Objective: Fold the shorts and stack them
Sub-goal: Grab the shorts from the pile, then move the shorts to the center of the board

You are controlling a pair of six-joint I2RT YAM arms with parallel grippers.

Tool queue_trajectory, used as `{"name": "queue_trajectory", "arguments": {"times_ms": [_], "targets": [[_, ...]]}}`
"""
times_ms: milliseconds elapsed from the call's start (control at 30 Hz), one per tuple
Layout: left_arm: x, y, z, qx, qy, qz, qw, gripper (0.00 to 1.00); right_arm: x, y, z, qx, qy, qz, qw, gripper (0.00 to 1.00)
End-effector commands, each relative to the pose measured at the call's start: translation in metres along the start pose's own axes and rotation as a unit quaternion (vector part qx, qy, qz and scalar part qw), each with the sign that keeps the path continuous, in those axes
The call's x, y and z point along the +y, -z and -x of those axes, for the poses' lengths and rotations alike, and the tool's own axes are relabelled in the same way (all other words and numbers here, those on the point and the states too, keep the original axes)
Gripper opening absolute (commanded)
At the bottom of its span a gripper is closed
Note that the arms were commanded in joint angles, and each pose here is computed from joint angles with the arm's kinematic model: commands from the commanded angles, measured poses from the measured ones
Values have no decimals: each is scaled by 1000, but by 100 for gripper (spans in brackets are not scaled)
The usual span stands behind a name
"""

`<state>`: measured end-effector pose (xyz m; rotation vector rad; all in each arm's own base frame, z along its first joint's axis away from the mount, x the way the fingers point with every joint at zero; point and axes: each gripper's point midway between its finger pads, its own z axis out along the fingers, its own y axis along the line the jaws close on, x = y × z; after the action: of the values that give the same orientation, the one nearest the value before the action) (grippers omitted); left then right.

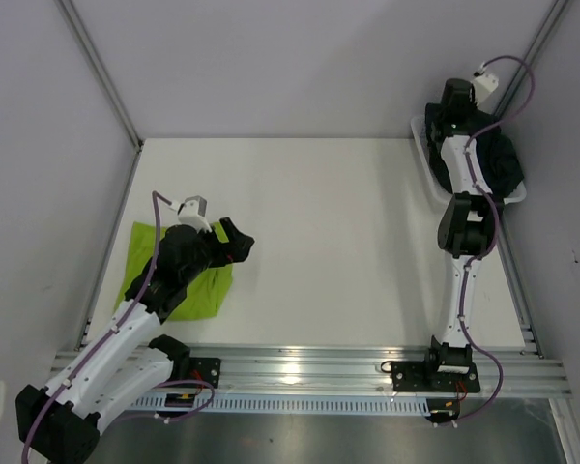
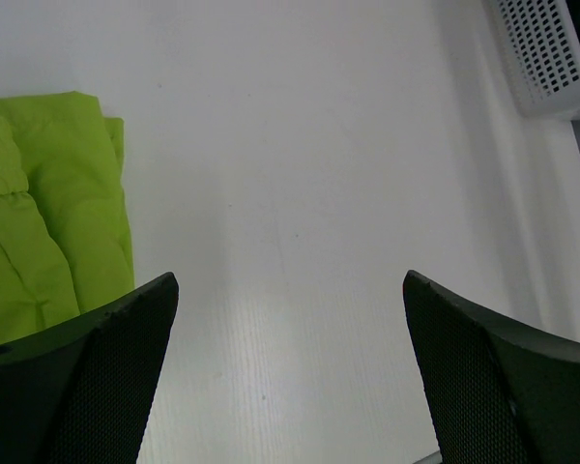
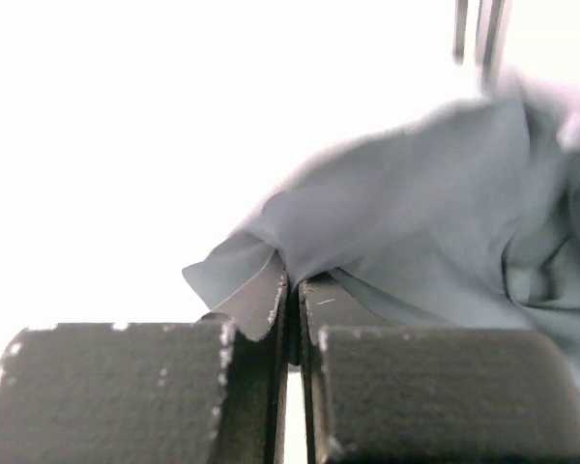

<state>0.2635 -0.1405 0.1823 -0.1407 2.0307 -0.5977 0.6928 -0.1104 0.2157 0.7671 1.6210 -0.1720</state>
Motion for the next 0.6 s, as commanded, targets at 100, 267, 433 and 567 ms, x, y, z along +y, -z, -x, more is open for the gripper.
{"name": "queue_trajectory", "arguments": {"times_ms": [100,267,433,567], "targets": [[-24,22,24,-30,4,-39,999,99,33,209,306,-254,-128,88,955,0],[-32,33,36,-36,1,-48,998,99,63,334,358,-271,-102,227,930,0],[-46,48,51,-51,5,-73,996,99,68,429,367,-214,-133,349,903,0],[-51,67,63,-84,23,-88,992,99,82,512,345,-145,-126,458,868,0]]}}
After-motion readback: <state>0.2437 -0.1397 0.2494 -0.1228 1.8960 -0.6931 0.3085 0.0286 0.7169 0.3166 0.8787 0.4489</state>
